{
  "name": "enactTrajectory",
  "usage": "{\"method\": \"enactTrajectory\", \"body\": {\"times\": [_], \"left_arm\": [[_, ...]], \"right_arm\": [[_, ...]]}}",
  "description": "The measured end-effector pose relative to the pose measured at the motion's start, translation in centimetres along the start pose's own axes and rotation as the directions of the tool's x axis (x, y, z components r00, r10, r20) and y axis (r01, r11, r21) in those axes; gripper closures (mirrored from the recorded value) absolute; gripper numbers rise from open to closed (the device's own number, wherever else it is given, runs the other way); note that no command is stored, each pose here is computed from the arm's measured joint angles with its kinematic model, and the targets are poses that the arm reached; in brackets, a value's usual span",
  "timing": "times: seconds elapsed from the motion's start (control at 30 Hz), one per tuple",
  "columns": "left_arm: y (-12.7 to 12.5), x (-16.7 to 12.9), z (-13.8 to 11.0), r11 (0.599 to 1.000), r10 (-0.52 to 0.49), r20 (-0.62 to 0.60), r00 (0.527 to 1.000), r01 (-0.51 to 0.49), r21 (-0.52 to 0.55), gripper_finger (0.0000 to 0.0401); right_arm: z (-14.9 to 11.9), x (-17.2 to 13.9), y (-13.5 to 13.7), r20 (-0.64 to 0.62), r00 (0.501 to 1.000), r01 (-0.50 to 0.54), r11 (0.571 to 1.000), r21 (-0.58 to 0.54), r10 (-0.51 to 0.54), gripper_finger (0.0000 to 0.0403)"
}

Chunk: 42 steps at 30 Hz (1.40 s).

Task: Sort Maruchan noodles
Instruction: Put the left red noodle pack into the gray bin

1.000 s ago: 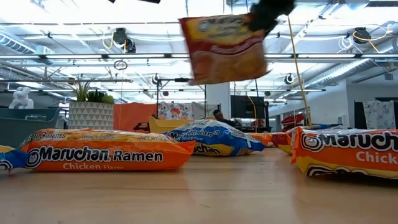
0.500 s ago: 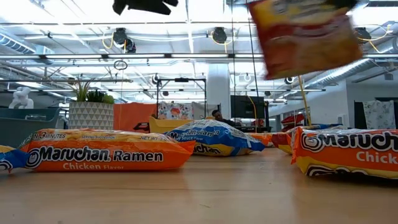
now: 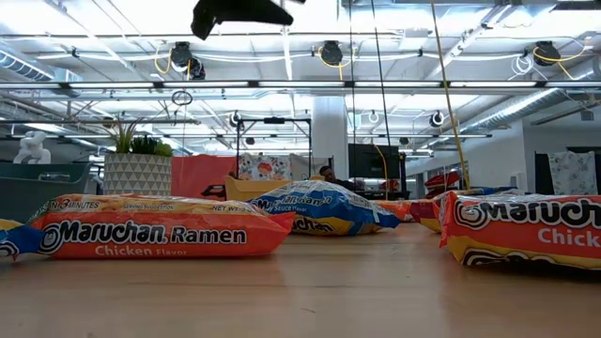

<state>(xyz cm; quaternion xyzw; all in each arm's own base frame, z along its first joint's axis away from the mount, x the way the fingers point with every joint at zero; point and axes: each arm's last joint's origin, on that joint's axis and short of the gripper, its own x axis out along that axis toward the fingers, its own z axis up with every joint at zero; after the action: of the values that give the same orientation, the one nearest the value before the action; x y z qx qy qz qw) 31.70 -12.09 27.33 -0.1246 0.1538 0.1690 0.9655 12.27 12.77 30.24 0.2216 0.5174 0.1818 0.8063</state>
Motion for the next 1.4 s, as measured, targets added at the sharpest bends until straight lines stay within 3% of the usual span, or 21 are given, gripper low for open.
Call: {"method": "enactTrajectory", "body": {"times": [0.17,0.4,0.77,1.0,1.4], "left_arm": [[-1.2,-0.7,-0.4,0.997,-0.048,0.012,0.999,0.049,-0.058,0.024],[-2.6,-2.0,-0.9,0.991,-0.06,0.05,0.997,0.065,-0.115,0.024],[-3.0,-1.1,-1.5,0.993,-0.05,0.076,0.996,0.058,-0.103,0.024],[-2.7,-0.8,-1.3,0.996,-0.038,0.079,0.996,0.044,-0.08,0.024],[-2.5,-0.7,-1.3,0.998,-0.028,0.071,0.997,0.032,-0.055,0.024]], "right_arm": [[-1.7,0.2,0.9,-0.12,0.992,-0.019,0.998,0.054,0.026,0.038],[-3.7,0.7,1.1,-0.284,0.959,0.064,0.99,0.129,-0.025,0.038],[-3.9,3.9,1.7,-0.479,0.876,0.148,0.976,0.161,-0.054,0.038],[-3.5,5.5,1.5,-0.488,0.867,0.194,0.971,0.142,-0.102,0.0361],[-3.5,5.2,1.4,-0.461,0.88,0.195,0.973,0.126,-0.117,0.0272]]}}
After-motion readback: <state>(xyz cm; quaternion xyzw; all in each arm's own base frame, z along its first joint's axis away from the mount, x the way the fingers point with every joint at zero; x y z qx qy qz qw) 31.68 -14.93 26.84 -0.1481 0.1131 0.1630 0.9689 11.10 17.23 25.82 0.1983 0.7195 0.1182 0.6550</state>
